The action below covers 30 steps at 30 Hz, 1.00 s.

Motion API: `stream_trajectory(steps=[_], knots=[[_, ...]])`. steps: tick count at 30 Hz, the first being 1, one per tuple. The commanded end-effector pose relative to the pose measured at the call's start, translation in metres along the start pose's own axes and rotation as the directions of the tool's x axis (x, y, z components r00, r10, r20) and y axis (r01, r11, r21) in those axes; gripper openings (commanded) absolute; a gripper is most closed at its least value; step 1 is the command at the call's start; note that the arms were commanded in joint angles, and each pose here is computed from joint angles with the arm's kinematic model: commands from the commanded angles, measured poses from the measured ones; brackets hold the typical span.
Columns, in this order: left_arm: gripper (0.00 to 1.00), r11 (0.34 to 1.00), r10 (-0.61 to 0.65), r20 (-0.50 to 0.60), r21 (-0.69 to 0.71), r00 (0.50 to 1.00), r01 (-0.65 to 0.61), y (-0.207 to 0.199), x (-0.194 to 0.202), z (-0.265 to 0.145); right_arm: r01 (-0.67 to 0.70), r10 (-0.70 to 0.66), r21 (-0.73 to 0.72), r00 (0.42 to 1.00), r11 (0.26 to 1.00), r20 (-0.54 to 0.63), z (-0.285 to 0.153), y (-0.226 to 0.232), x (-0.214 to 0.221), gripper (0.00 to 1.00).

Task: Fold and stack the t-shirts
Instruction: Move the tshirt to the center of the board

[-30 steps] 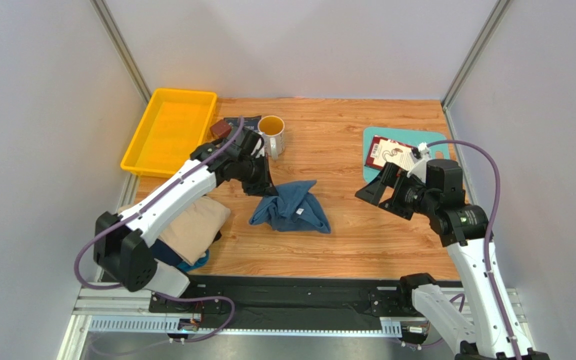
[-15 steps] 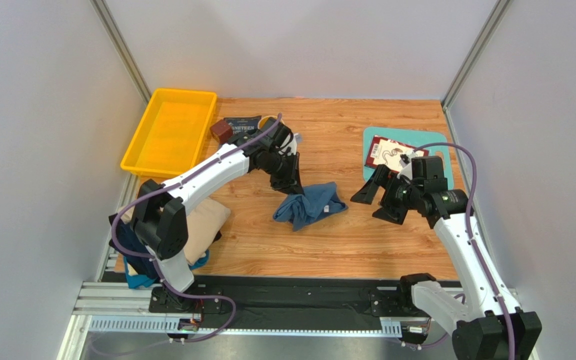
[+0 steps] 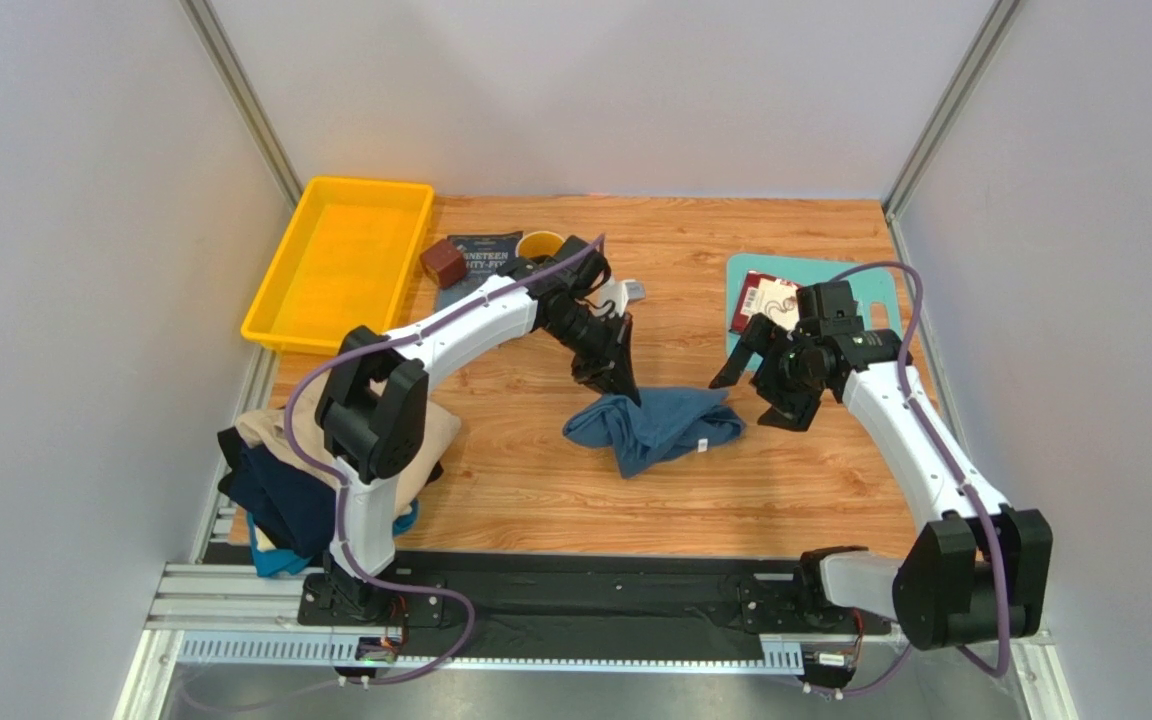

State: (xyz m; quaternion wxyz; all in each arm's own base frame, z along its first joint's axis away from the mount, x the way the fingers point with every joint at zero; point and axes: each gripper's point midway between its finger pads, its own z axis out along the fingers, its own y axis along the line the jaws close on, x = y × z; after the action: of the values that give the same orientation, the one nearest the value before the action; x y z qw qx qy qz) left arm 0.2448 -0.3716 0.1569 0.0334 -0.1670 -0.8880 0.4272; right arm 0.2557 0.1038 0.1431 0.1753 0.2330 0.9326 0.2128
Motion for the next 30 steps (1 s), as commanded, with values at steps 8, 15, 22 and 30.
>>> stream_trajectory(steps=[8,15,22,30], knots=[[0.16,0.990,-0.083,-0.101,-0.120,0.991,0.071,0.061,0.046,0.009,0.016,-0.004,0.131,0.996,0.991,-0.092,0.045,-0.024,0.003,0.95],[0.43,0.976,-0.107,-0.020,-0.194,0.994,0.101,0.084,0.032,-0.010,0.037,-0.002,0.209,0.987,0.977,-0.163,0.055,-0.037,0.015,0.95],[0.43,0.962,-0.132,0.023,-0.239,0.991,0.133,0.099,0.022,-0.020,0.054,-0.001,0.249,0.978,0.967,-0.207,0.061,-0.046,0.032,0.93],[0.43,0.965,-0.172,0.075,-0.185,0.982,0.183,0.113,0.013,-0.029,0.058,-0.007,0.214,0.973,0.975,-0.229,0.060,-0.045,0.047,0.92]])
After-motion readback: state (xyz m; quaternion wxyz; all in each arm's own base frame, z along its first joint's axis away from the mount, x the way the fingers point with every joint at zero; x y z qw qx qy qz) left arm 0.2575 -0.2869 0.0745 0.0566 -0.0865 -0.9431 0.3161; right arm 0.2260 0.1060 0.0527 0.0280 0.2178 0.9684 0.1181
